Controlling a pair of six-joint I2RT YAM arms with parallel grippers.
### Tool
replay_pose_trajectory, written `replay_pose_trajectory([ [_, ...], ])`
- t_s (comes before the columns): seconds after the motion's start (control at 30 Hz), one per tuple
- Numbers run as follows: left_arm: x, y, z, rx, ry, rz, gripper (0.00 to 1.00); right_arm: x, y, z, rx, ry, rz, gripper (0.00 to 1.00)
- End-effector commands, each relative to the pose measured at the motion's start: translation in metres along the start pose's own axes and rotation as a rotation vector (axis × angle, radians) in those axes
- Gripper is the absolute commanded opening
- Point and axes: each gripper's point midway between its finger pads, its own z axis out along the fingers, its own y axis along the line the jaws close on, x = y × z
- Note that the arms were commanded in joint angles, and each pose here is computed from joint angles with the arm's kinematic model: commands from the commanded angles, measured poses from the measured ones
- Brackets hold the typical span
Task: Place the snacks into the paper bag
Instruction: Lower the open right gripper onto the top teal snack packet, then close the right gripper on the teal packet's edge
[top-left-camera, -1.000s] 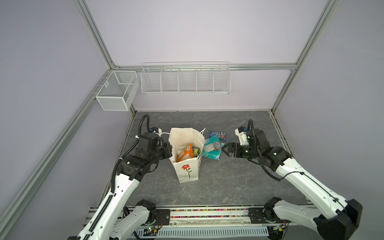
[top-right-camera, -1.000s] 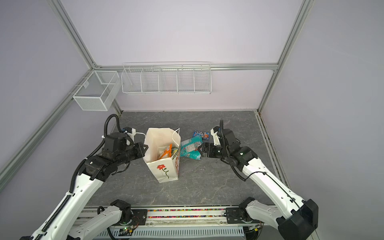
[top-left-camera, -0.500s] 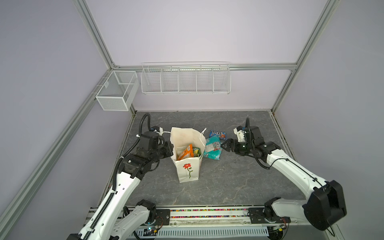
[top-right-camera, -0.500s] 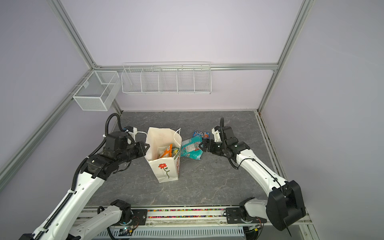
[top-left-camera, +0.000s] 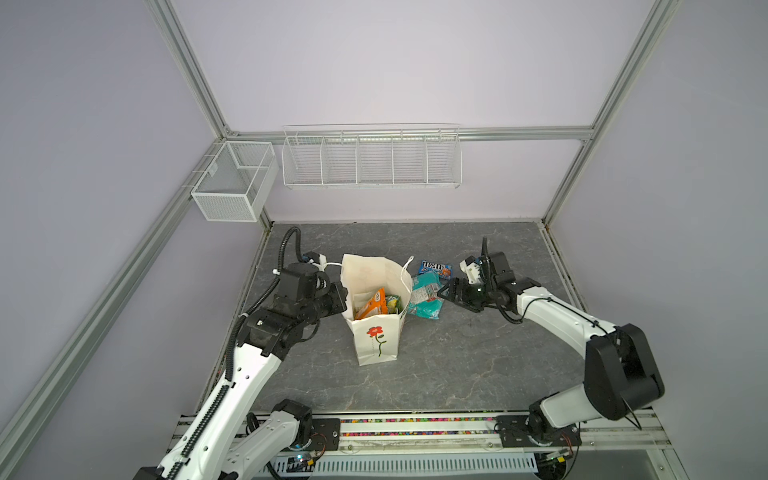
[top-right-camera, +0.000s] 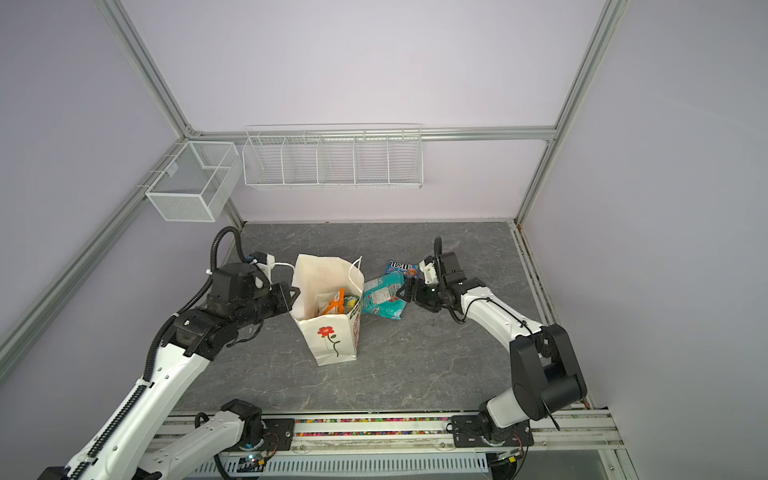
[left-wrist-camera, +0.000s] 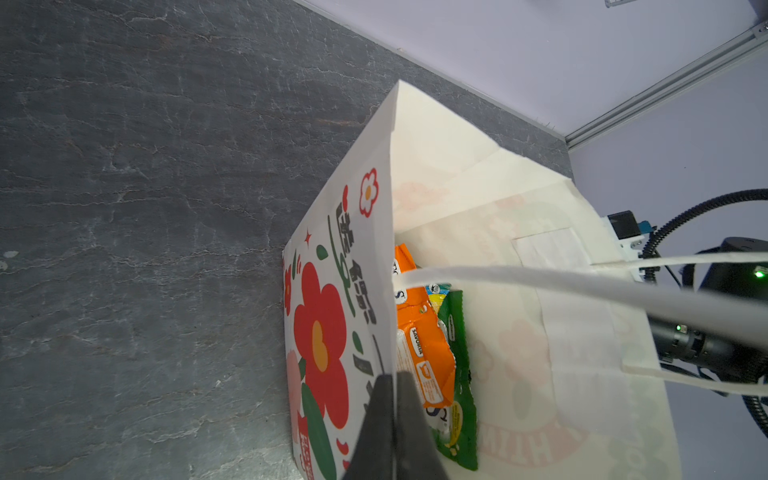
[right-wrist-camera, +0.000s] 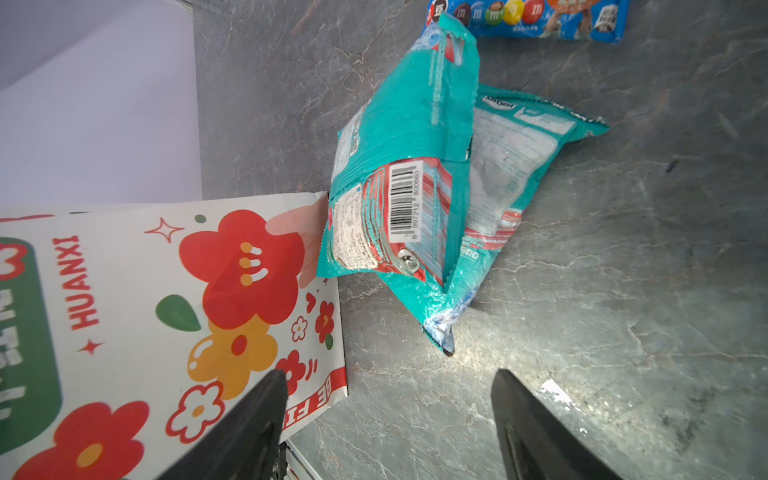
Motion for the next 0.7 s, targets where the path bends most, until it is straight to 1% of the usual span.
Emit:
replay_pose_trajectory([
  [0.0,-0.007,-0.003,-0.002,0.019,-0.033,-0.011,0.0,-0.012,0.007,0.003,-0.035,-0.01,-0.012,0.77],
  [0.13,-0.006,-0.003,-0.002,0.016,-0.032,-0.01,0.0,-0.014,0.005,0.013,-0.051,0.008,0.005,0.69],
  [0.23,-0.006,-0.003,-0.003,0.017,-0.031,-0.01,0.0,-0.017,0.005,0.018,-0.059,0.012,0.015,0.66],
  [0.3,-0.006,-0.003,-0.003,0.017,-0.03,-0.01,0.0,-0.02,0.004,0.022,-0.057,0.015,0.022,0.62],
  [0.5,-0.006,-0.004,-0.003,0.023,-0.029,-0.012,0.0,-0.027,0.002,0.034,-0.053,0.028,0.037,0.56],
  [0.67,-0.006,-0.004,-0.005,0.02,-0.032,-0.011,0.0,-0.027,-0.004,0.042,-0.044,0.041,0.049,0.53],
])
